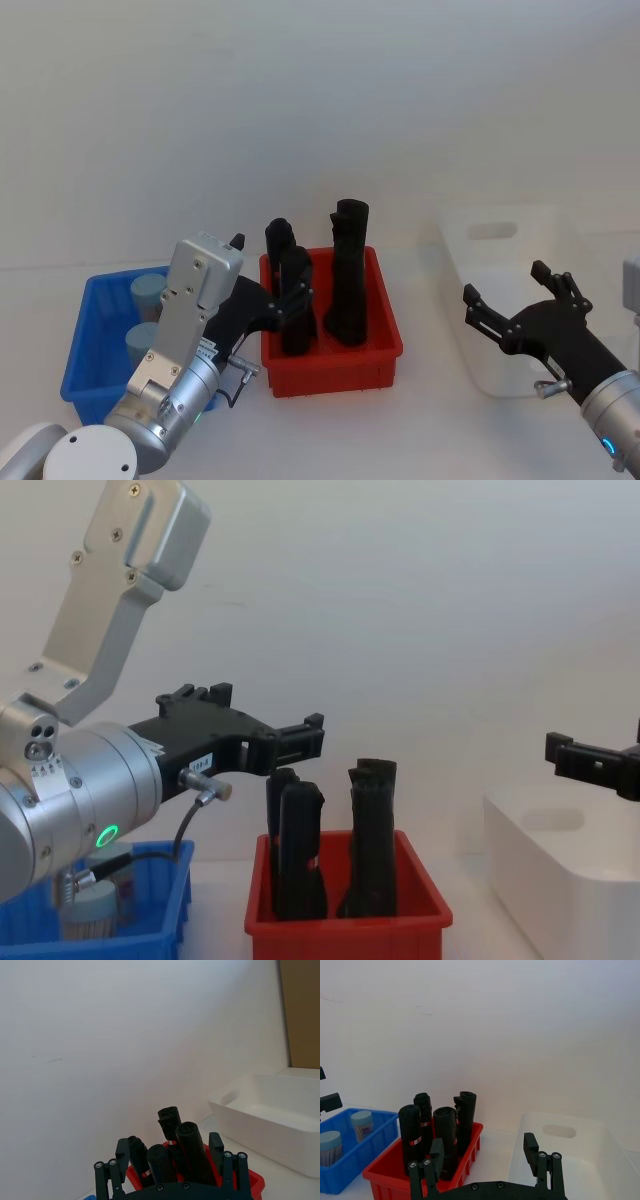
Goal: Pick the cotton swabs from the blue box and place them into the white box.
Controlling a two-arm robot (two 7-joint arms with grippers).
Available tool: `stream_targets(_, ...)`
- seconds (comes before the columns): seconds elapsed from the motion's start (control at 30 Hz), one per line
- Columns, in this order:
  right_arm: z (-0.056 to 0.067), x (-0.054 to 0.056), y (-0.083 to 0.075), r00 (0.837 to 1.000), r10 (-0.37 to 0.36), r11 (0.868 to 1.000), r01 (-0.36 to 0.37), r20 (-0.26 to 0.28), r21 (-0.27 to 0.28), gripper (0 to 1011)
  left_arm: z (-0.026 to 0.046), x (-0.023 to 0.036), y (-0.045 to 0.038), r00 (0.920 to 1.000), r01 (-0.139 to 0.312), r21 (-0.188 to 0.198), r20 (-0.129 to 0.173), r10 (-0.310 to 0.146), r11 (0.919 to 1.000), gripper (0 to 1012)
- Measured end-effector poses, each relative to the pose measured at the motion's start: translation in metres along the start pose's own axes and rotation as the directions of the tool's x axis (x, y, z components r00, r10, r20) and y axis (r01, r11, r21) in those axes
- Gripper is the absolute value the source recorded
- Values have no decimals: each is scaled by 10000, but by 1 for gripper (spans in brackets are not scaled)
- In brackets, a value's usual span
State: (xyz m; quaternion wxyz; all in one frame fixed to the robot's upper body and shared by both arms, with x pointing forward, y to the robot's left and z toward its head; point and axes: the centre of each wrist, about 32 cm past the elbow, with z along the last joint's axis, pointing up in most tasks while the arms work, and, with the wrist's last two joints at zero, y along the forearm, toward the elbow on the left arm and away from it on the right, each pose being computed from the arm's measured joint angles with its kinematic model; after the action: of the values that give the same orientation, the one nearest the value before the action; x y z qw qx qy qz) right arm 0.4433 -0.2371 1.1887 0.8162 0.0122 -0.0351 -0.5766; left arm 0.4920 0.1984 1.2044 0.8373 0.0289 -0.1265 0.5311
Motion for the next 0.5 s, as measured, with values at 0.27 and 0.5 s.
stream_targets(0.27,0,0,0,10000,-1,10000,1,1,0,1002,0,0,0,10000,0,-1,0,0,10000,1004)
stream_targets(0.5,0,0,0,10000,0,10000,0,1,0,1001,0,0,0,10000,1,0,0,-1,10000,1004)
